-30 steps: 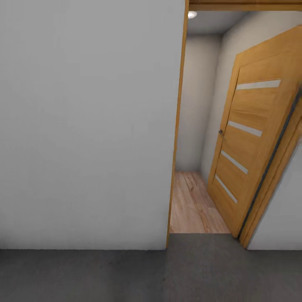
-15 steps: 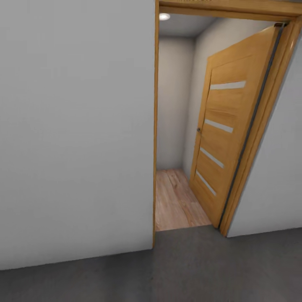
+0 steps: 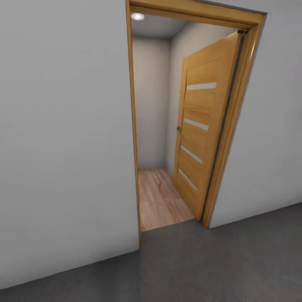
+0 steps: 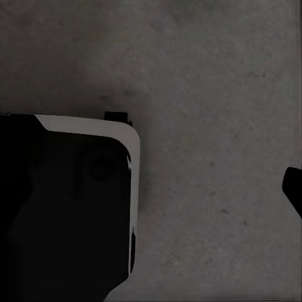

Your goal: Move the two storage containers from the living room to the garage. In the garage, place one container on the floor and stack the other container on top of it (either order is fine).

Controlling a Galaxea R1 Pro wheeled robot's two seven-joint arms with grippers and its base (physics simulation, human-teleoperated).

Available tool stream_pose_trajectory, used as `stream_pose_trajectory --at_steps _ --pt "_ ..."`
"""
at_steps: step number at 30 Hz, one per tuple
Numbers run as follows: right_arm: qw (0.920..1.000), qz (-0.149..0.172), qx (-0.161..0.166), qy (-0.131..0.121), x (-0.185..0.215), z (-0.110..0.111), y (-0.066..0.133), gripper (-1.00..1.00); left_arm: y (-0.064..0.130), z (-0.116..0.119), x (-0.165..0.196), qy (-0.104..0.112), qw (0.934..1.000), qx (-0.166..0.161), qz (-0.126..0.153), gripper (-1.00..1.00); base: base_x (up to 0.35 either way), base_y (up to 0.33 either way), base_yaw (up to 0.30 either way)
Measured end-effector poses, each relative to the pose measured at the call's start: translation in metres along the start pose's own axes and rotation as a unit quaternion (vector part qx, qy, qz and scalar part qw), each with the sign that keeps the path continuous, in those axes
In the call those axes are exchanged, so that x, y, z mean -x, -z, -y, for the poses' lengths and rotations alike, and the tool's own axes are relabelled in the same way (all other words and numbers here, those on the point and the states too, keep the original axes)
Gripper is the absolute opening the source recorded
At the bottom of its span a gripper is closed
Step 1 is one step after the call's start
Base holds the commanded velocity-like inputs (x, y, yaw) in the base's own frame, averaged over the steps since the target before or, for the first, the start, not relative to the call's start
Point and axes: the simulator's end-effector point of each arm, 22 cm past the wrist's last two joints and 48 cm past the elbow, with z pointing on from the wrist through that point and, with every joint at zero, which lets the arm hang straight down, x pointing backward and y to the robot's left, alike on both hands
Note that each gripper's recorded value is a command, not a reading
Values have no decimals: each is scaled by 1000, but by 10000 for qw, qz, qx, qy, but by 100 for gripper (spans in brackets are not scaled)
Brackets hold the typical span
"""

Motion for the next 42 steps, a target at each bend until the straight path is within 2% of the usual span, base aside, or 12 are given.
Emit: stream_pose_trajectory --at_steps 32,42 --pt "10000 -38 3 1 -2 0 0 100 0 1 0 -11 10000 -8 -2 100 1 0 -295" --pt "9999 -72 -50 53 -3 3 0 100 1 9 -5 -211 9997 -66 -39 100 250 -129 -36"
